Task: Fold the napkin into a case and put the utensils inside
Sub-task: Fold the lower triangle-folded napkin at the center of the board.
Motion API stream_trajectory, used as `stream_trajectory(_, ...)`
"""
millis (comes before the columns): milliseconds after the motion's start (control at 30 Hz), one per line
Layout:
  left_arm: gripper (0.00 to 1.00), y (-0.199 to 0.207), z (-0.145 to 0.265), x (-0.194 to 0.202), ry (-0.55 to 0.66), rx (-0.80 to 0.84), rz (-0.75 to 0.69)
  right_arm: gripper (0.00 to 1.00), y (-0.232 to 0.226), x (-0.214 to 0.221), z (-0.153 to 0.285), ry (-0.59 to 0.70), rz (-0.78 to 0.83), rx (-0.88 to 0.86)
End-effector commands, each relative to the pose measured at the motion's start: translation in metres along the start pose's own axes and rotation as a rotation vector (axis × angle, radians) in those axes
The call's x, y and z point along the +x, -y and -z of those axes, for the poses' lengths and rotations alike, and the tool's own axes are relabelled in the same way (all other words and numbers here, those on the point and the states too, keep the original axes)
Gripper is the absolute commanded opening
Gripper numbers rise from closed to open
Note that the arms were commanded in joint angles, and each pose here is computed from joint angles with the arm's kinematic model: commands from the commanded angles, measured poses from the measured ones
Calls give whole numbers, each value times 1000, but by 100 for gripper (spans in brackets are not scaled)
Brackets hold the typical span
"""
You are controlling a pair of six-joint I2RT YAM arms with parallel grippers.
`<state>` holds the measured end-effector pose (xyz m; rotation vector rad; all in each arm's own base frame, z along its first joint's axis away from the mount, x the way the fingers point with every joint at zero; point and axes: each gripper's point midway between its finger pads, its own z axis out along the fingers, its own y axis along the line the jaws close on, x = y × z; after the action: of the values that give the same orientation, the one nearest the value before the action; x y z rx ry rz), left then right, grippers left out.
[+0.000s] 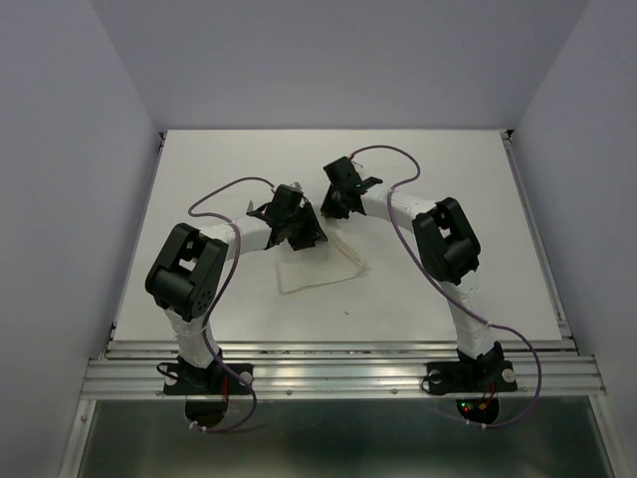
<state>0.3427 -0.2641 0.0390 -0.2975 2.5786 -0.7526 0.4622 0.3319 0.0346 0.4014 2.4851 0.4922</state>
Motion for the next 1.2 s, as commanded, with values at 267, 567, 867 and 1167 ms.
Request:
stream_trajectory(267, 59, 42, 2, -27, 75, 154, 84, 1, 4, 1, -3, 0, -1, 36)
stream_trajectory(567, 59, 57, -10, -28, 47, 201, 122, 1, 3, 2, -3, -5, -1, 28)
stream_trajectory(867, 58, 58, -20, -24, 32, 207, 153, 1, 1, 2, -4, -5, -2, 18)
stream_trajectory(1167, 52, 57, -27, -23, 26, 203, 157, 1, 3, 3, -2, -6, -3, 22)
